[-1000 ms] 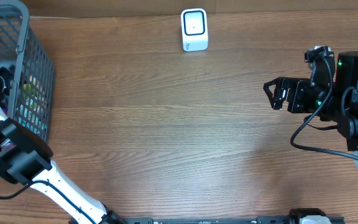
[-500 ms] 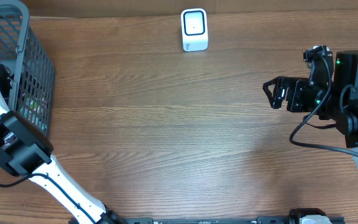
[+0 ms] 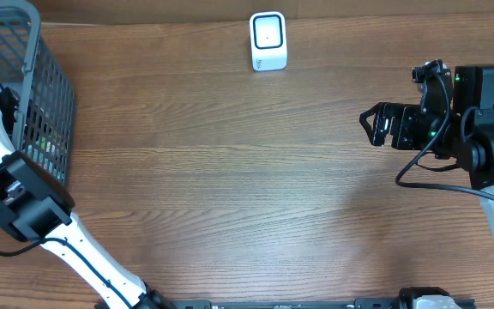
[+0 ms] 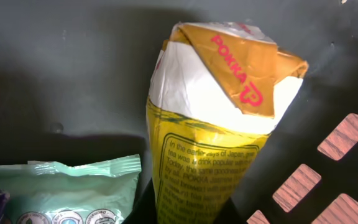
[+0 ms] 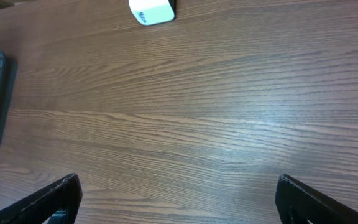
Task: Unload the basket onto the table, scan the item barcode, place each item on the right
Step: 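Grasp the yellow-green drink carton in the basket with the left gripper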
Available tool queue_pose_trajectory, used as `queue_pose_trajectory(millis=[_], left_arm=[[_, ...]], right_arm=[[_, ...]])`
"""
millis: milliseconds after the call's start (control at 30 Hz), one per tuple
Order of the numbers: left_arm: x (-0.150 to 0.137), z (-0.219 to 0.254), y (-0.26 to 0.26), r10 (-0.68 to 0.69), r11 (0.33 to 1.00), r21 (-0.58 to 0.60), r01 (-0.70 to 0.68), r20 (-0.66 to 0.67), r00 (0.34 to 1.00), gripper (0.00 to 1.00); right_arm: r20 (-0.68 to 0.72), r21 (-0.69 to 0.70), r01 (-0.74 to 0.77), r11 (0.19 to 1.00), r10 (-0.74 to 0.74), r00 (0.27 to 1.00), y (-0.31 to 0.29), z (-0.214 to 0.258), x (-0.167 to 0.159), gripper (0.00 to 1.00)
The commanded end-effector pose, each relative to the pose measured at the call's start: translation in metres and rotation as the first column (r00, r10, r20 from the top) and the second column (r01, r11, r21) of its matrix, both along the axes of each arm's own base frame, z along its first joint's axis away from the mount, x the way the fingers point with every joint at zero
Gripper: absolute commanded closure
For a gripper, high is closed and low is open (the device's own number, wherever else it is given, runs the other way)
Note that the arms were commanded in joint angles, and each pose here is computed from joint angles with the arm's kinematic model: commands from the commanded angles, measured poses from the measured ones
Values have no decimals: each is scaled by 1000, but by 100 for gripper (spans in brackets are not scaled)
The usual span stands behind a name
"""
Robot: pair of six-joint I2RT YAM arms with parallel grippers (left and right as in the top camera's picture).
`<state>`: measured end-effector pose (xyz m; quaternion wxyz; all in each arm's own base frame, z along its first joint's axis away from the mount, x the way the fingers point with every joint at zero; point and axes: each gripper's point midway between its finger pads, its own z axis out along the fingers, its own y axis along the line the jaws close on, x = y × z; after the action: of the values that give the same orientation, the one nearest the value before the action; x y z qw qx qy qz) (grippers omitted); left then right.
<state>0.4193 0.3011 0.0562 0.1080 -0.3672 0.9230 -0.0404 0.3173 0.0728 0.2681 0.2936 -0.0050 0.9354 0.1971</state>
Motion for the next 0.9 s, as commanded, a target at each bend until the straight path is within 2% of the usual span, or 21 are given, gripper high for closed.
queue_pose_trajectory(millis=[0, 133, 300, 467, 567, 733, 867], left_arm=[[-1, 21, -1, 1, 1000, 24, -1, 4, 1000, 96], [-3, 80, 7, 10, 993, 117, -16, 55, 998, 96], [-8, 180, 3, -8, 971, 237, -42, 205, 979, 96], [-33, 294, -27, -67, 928, 364, -83, 381, 922, 96], [-52, 339, -49, -102, 903, 417, -103, 441, 892, 96], [-71, 386, -103, -189, 884, 461, -78, 506, 842, 96], [-60, 379, -171, -308, 900, 427, 90, 478, 823, 96]], right_arm=[[33, 10, -8, 1000, 8, 999, 3, 12, 2, 0], [33, 11, -8, 1000, 8, 999, 3, 12, 2, 0], [33, 11, -8, 1000, 8, 999, 3, 12, 2, 0], [32, 11, -8, 1000, 8, 999, 3, 12, 2, 0], [33, 11, -8, 1000, 8, 999, 3, 12, 2, 0], [33, 10, -8, 1000, 8, 999, 3, 12, 2, 0], [30, 10, -8, 1000, 8, 1000, 3, 11, 2, 0]])
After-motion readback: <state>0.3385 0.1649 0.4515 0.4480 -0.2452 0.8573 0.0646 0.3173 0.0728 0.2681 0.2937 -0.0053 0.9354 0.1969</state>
